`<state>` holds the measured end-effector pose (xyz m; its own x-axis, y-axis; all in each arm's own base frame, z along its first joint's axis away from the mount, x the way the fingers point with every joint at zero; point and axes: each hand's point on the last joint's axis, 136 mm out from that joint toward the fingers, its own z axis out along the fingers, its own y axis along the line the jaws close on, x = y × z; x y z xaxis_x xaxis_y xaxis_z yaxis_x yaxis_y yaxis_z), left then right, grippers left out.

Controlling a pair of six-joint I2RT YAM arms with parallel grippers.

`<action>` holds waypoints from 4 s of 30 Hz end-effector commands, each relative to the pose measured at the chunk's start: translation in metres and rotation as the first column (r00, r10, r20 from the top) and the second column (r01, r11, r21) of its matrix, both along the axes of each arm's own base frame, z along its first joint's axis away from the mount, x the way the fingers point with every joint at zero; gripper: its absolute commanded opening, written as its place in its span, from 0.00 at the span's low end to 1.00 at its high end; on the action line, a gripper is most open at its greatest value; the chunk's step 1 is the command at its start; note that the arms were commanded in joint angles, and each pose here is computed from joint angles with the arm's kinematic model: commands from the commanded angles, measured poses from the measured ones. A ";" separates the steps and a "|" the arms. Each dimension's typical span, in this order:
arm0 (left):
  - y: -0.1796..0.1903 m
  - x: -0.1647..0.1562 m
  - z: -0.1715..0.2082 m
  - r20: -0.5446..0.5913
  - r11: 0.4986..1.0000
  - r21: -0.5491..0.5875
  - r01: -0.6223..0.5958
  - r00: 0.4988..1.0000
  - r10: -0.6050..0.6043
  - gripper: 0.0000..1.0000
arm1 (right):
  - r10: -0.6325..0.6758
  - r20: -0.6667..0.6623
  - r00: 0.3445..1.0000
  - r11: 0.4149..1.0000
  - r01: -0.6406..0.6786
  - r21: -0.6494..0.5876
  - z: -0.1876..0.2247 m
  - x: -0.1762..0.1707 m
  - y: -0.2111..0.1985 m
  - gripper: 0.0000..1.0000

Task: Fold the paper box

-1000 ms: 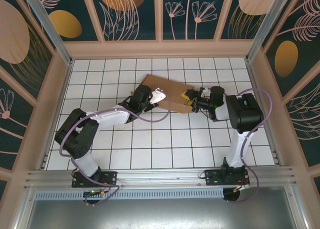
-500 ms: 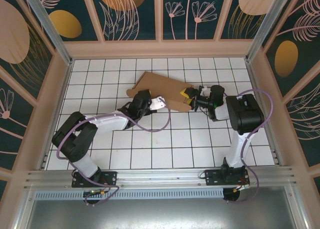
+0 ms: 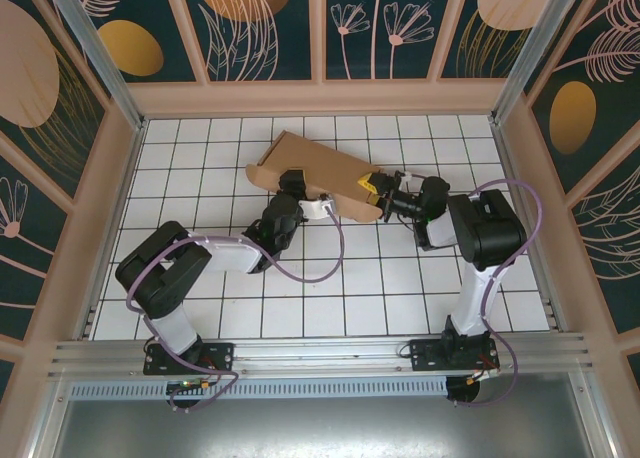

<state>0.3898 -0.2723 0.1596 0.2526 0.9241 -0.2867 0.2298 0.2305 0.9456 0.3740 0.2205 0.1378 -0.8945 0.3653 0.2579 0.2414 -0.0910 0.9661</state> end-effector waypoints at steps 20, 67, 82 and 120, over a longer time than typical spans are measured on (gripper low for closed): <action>0.011 -0.034 0.029 -0.476 0.996 0.008 -0.094 0.875 0.087 0.39 | -0.267 0.197 0.943 0.744 0.332 -0.579 0.003 0.006 -0.099 0.99; -0.035 -0.062 0.019 -0.790 0.993 0.022 -0.117 0.607 0.089 0.91 | -0.096 0.239 0.966 0.641 0.244 -0.728 -0.008 -0.005 -0.088 0.76; -0.043 -0.060 0.018 -0.798 0.994 -0.020 -0.106 0.600 0.048 0.98 | -0.140 0.224 0.965 0.571 0.263 -0.778 -0.021 -0.007 -0.111 0.90; -0.020 -0.052 0.162 -0.626 0.447 -0.753 -0.482 0.735 -0.262 0.39 | 0.130 0.581 0.803 0.151 0.563 -0.812 0.129 -0.003 -0.076 0.03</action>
